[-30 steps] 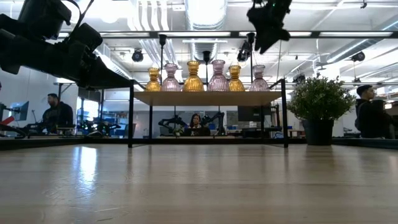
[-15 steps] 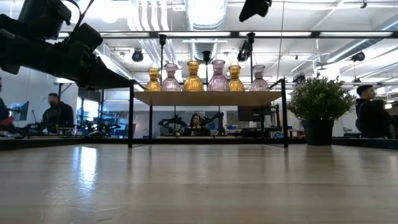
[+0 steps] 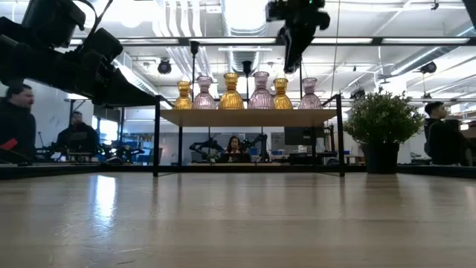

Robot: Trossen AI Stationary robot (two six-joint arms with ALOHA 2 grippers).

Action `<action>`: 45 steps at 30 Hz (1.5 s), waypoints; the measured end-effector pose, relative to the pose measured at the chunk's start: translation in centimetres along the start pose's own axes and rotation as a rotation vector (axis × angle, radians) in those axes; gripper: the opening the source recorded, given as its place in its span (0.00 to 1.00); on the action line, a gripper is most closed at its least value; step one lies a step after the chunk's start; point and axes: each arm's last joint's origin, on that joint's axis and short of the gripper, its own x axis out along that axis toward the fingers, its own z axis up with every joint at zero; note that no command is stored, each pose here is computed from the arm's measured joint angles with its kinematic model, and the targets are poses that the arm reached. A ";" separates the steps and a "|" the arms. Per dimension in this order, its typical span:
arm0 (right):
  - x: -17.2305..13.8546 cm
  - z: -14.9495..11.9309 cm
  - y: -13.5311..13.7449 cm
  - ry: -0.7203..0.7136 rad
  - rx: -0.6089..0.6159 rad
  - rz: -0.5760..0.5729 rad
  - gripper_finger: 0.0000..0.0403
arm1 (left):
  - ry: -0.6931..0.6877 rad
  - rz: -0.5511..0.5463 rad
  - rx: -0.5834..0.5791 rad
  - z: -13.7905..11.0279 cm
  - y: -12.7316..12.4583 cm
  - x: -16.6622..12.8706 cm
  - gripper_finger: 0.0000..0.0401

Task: Pick & Place candle stick holders
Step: Put the pink candle holder on the shelf

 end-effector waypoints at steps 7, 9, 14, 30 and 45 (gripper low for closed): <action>2.1 0.4 -0.6 0.082 -0.015 -0.046 0.35 | 0.000 0.000 0.000 0.0 0.0 0.0 0.03; 2.2 0.4 -0.6 0.093 -0.019 -0.060 0.39 | 0.001 0.000 0.001 0.0 0.0 0.0 0.03; 1.8 0.5 -0.9 0.094 -0.030 -0.112 0.47 | 0.001 0.000 0.001 0.0 0.0 0.0 0.03; 2.9 1.2 -1.5 0.089 -0.016 -0.110 0.49 | 0.001 0.000 0.001 0.0 0.0 0.0 0.03; 3.1 0.8 -2.0 0.061 0.037 -0.048 0.48 | 0.001 0.000 0.001 0.0 0.0 0.0 0.03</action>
